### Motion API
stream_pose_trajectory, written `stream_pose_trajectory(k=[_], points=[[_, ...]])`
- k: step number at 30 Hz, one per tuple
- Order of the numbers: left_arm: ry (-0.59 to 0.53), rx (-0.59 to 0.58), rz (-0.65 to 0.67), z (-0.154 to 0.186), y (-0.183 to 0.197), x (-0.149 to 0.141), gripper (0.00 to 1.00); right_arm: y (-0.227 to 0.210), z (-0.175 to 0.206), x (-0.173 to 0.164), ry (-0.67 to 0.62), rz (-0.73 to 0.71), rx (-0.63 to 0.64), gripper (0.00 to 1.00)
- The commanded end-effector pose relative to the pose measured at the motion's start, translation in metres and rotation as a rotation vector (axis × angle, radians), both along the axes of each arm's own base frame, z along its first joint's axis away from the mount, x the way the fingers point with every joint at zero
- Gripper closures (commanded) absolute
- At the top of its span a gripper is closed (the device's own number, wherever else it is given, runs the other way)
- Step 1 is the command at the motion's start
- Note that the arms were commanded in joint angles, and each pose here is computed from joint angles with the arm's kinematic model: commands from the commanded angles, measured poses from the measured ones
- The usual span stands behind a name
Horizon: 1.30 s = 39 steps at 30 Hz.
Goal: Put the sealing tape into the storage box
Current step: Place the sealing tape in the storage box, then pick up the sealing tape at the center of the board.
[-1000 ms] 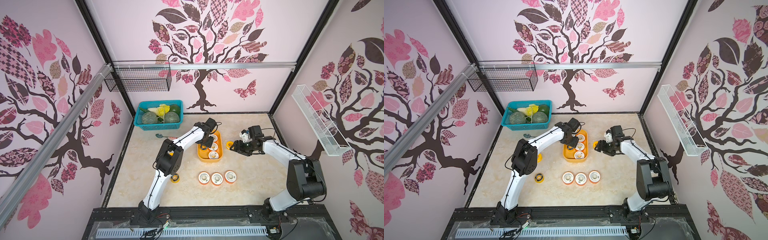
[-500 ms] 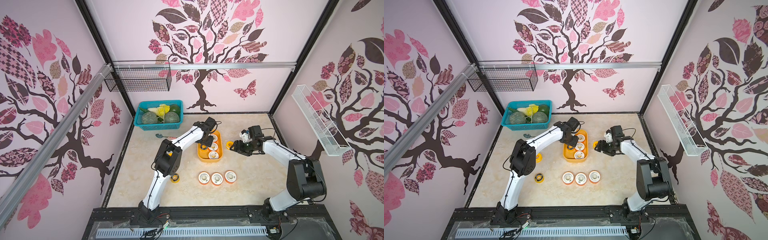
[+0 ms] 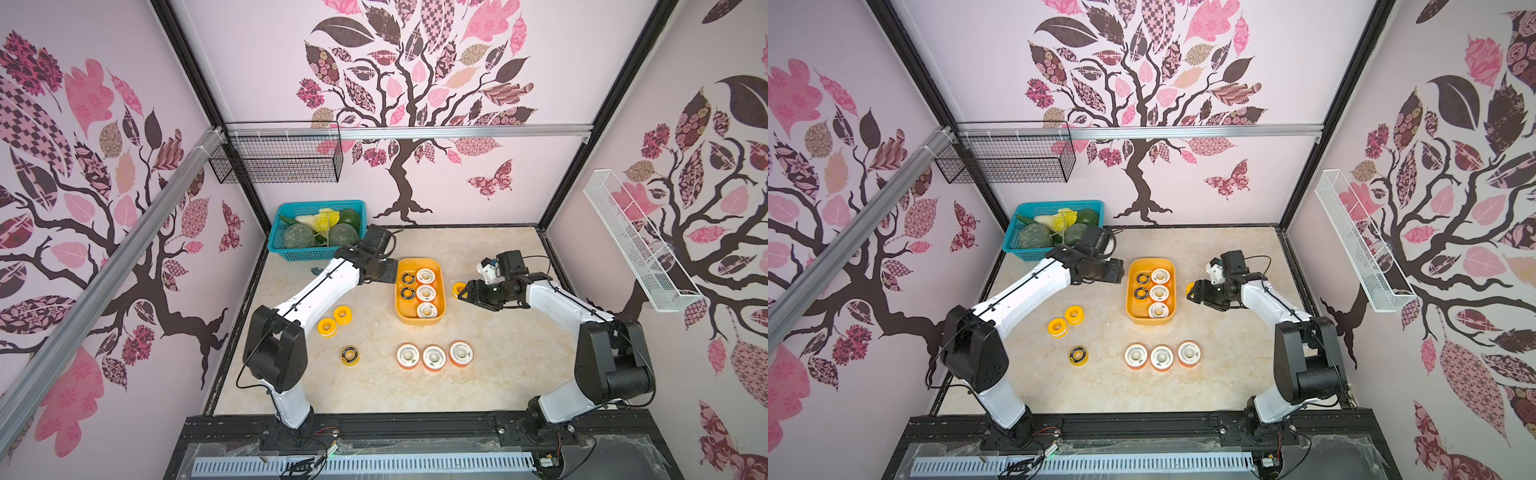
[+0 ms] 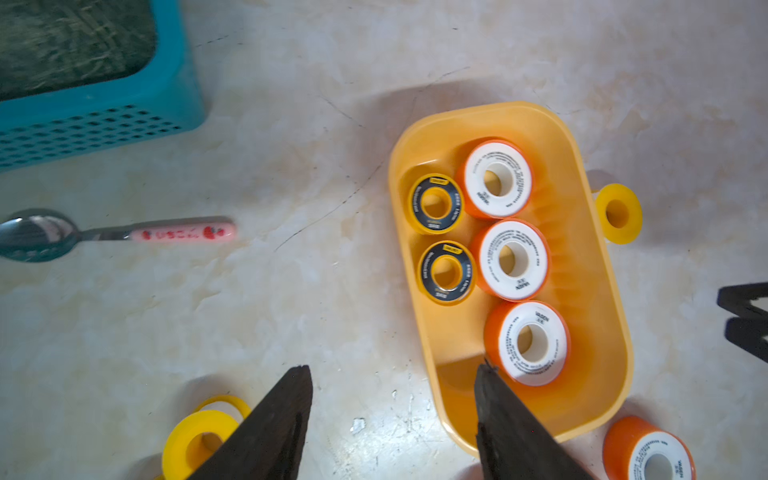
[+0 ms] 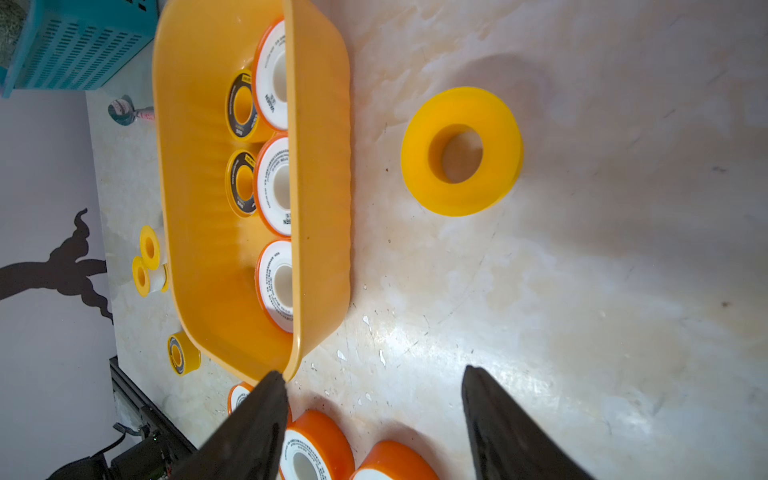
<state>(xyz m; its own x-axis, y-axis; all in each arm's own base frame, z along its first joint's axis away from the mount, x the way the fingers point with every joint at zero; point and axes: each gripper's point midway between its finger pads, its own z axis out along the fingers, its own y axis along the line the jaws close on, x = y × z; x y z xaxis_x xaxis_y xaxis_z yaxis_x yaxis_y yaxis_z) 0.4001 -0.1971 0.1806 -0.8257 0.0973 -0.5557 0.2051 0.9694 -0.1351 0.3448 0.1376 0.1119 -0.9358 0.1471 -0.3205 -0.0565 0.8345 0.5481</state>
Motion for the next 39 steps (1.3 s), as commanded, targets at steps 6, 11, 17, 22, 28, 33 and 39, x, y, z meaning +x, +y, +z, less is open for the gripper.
stream_pose_trajectory(k=[6, 11, 17, 22, 28, 33, 39], points=[[0.038, -0.019, 0.056, 0.003, 0.06, -0.048, 0.33, 0.021, 0.028, -0.001, -0.101, 0.079, 0.0, 0.29], [0.098, 0.026, 0.106, -0.019, 0.084, -0.09, 0.32, 0.023, 0.025, -0.004, -0.095, 0.093, -0.018, 0.29], [0.126, 0.027, 0.191, -0.04, 0.101, -0.118, 0.3, 0.029, 0.021, -0.009, -0.092, 0.118, -0.056, 0.29], [0.138, 0.047, 0.213, -0.048, 0.109, -0.13, 0.3, 0.039, 0.019, -0.023, -0.102, 0.185, -0.089, 0.3], [0.138, 0.018, 0.238, -0.048, 0.127, -0.129, 0.27, 0.084, 0.036, -0.052, -0.208, 0.358, -0.135, 0.29], [0.12, -0.075, 0.336, -0.043, 0.155, -0.119, 0.28, 0.142, 0.041, -0.078, -0.266, 0.527, -0.171, 0.28], [0.064, -0.085, 0.427, -0.034, 0.172, -0.117, 0.28, 0.205, 0.034, -0.099, -0.298, 0.671, -0.21, 0.27]])
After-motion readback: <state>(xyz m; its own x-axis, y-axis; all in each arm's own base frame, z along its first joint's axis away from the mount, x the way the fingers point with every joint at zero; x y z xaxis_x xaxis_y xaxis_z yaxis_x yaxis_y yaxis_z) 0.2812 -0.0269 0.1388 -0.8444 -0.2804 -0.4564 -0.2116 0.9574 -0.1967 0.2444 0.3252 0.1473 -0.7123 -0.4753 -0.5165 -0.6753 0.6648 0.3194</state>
